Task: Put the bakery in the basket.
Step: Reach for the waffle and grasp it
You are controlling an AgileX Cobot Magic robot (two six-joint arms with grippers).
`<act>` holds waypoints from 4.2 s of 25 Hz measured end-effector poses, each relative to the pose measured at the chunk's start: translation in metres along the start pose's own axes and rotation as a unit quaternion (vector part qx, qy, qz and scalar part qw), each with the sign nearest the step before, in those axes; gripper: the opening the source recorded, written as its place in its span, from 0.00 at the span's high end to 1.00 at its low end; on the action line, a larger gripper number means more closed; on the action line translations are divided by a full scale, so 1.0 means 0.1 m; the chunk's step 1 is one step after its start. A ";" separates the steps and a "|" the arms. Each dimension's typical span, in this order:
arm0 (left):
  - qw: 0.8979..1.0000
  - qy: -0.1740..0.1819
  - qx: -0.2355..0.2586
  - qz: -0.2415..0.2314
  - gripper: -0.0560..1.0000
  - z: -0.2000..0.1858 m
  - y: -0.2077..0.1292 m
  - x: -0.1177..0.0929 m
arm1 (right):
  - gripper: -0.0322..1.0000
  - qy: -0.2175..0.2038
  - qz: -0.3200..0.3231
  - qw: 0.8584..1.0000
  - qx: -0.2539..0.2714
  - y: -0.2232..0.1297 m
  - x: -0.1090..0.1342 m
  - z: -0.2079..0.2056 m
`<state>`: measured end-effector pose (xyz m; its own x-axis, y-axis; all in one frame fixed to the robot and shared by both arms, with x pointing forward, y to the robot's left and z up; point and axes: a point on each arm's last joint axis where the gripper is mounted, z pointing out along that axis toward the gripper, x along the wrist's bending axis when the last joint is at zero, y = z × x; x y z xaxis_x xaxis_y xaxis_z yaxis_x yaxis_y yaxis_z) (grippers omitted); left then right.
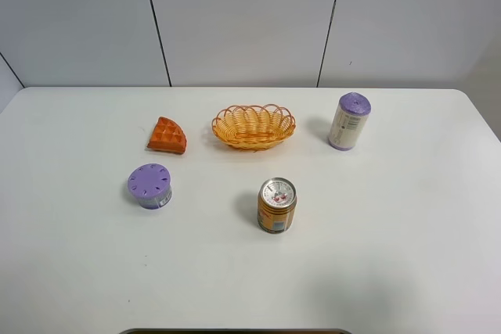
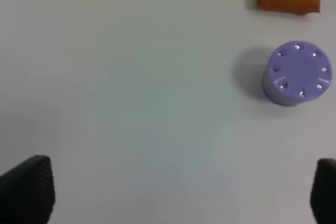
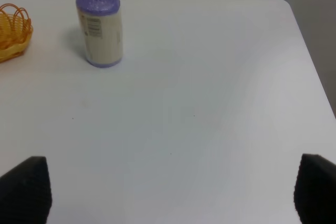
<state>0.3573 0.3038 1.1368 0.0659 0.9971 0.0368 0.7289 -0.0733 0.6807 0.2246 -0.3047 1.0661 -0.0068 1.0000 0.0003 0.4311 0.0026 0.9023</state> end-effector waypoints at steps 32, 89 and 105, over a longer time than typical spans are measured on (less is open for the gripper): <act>0.973 -0.146 0.129 0.123 0.01 2.42 1.32 -1.07 | 0.08 0.000 0.000 1.000 0.000 0.00 0.00 0.00; 0.959 -0.075 0.262 0.079 0.01 4.03 0.99 -1.42 | 0.08 0.000 0.000 1.000 0.000 0.00 0.00 0.00; 0.957 -0.073 0.273 0.069 0.01 4.16 0.89 -1.44 | 0.08 0.000 0.000 1.000 0.000 0.00 0.00 0.00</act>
<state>0.6958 0.1466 0.8878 0.2523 0.9672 -0.0306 0.9512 -0.2420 0.1915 0.2246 -0.3047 1.0661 -0.0068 1.0000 0.0003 0.4311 0.0026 0.9023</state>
